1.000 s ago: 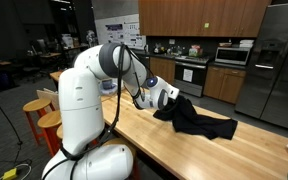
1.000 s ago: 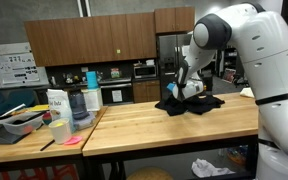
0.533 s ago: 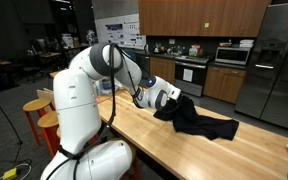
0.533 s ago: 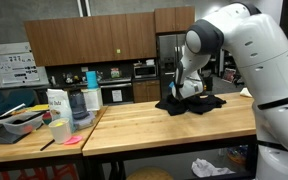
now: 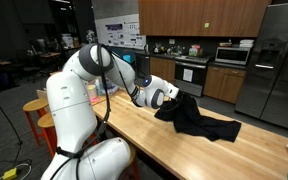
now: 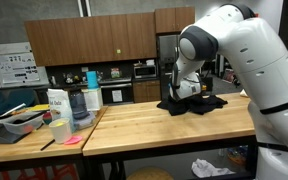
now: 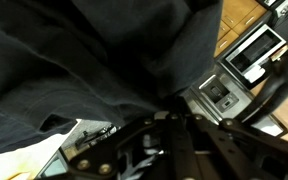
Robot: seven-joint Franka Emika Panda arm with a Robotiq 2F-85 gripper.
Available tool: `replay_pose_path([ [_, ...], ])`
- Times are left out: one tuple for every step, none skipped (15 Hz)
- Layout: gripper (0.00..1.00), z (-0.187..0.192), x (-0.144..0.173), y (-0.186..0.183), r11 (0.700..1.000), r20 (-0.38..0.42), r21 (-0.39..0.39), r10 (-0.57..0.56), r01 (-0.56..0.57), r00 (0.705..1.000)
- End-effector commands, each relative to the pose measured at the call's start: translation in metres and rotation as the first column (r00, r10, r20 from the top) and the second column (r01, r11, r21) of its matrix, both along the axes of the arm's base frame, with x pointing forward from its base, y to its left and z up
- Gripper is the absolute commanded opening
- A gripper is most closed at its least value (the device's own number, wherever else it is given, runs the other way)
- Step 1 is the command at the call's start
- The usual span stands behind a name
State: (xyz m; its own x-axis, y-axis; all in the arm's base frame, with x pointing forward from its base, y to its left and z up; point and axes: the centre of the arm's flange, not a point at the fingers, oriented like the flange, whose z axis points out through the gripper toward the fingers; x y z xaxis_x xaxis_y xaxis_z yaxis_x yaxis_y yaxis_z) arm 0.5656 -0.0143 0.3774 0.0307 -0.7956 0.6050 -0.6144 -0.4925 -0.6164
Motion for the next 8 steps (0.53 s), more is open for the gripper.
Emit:
replay_pose_path([
  [0.04, -0.0015, 0.0, 0.0018, 1.0, -0.003, 0.001, 0.003, -0.003, 1.0],
  [0.04, -0.0024, -0.0001, 0.0024, 1.0, -0.005, 0.001, 0.004, -0.004, 1.0],
  [0.04, -0.0026, -0.0002, 0.0022, 1.0, -0.006, 0.001, 0.004, -0.004, 1.0],
  [0.04, -0.0026, -0.0002, 0.0011, 1.0, -0.006, 0.001, 0.002, -0.002, 1.0],
  [0.04, -0.0026, -0.0003, 0.0003, 1.0, -0.006, 0.001, 0.0, 0.0, 1.0],
  [0.04, -0.0027, -0.0003, 0.0004, 1.0, -0.006, 0.001, 0.001, -0.001, 1.0],
  [0.04, -0.0027, -0.0003, 0.0004, 1.0, -0.006, 0.001, 0.001, -0.001, 1.0],
  [0.04, -0.0027, -0.0003, 0.0004, 1.0, -0.006, 0.001, 0.001, -0.001, 1.0],
])
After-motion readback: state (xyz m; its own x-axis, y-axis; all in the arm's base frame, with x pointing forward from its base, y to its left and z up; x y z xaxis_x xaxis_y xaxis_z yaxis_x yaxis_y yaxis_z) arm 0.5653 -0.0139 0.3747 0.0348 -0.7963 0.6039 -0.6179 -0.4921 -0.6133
